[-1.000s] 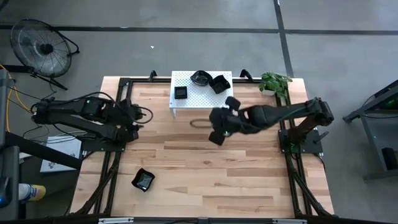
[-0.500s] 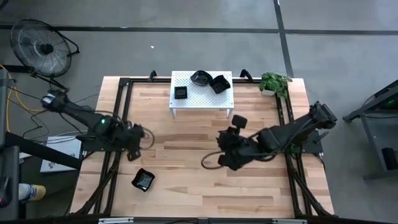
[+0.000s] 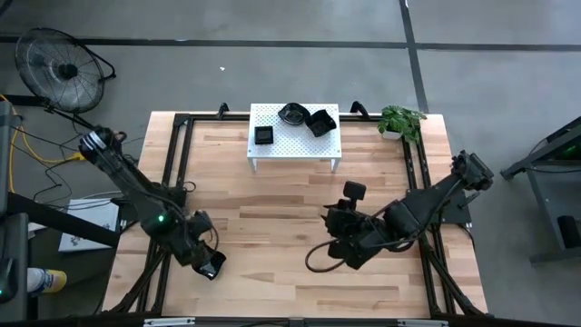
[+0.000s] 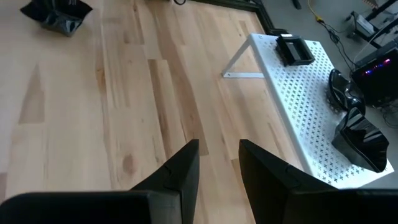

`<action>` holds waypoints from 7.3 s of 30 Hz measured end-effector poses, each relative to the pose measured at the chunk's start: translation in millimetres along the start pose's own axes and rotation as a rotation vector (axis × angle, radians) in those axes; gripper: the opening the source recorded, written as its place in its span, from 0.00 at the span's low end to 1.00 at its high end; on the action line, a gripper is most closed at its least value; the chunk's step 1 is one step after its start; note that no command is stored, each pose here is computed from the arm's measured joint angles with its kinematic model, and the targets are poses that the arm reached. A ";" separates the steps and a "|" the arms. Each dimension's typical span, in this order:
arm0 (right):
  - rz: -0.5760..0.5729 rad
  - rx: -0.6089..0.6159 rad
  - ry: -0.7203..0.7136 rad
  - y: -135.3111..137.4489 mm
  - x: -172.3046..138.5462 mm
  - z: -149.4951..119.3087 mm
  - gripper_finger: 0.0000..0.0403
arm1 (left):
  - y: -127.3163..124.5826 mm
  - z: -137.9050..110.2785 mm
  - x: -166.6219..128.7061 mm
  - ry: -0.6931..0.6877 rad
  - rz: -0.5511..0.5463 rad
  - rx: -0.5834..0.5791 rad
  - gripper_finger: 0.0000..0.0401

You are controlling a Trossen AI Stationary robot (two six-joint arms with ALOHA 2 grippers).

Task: Pick & Place Mini shaped plates
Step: Stack the black distorted square plate on top of the black distorted square plate on the shelf

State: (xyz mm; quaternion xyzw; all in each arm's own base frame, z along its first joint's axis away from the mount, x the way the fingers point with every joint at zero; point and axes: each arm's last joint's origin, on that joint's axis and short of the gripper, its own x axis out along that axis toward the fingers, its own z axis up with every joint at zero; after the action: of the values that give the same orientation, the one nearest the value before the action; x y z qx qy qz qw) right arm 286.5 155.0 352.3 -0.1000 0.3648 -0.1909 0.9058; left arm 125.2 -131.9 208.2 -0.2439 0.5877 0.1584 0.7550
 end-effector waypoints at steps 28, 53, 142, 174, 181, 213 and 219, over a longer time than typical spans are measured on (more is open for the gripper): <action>0.003 -0.098 0.010 1.8 -2.8 -2.9 0.27 | -32.7 -20.4 40.9 0.104 0.017 -0.206 0.49; 0.002 -0.093 0.008 1.7 -2.3 -2.5 0.27 | -32.9 -21.0 41.9 0.118 0.022 -0.203 0.08; -0.400 0.445 -0.610 39.6 111.7 -88.6 0.27 | -51.1 209.8 -17.8 -1.417 0.568 0.397 0.00; -0.524 0.562 -0.615 -1.3 139.0 -74.2 0.23 | -50.8 217.8 -8.5 -1.446 0.560 0.447 0.00; -0.542 0.557 -0.607 -3.3 140.3 -74.0 0.10 | -50.8 217.8 -8.5 -1.446 0.560 0.447 0.00; -0.555 0.538 -0.608 -6.6 138.9 -71.7 0.00 | -52.8 217.7 -7.1 -1.448 0.537 0.528 0.17; -0.580 0.500 -0.599 -9.7 132.1 -68.2 0.00 | -51.5 217.9 -6.1 -1.422 0.595 0.528 0.32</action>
State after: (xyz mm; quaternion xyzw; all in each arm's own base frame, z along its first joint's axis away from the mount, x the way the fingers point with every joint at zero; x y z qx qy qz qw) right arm 323.6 87.9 224.4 -0.0273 -0.0121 -0.4802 0.8767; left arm 327.3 -53.5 264.8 0.2674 0.0262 0.3255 0.9066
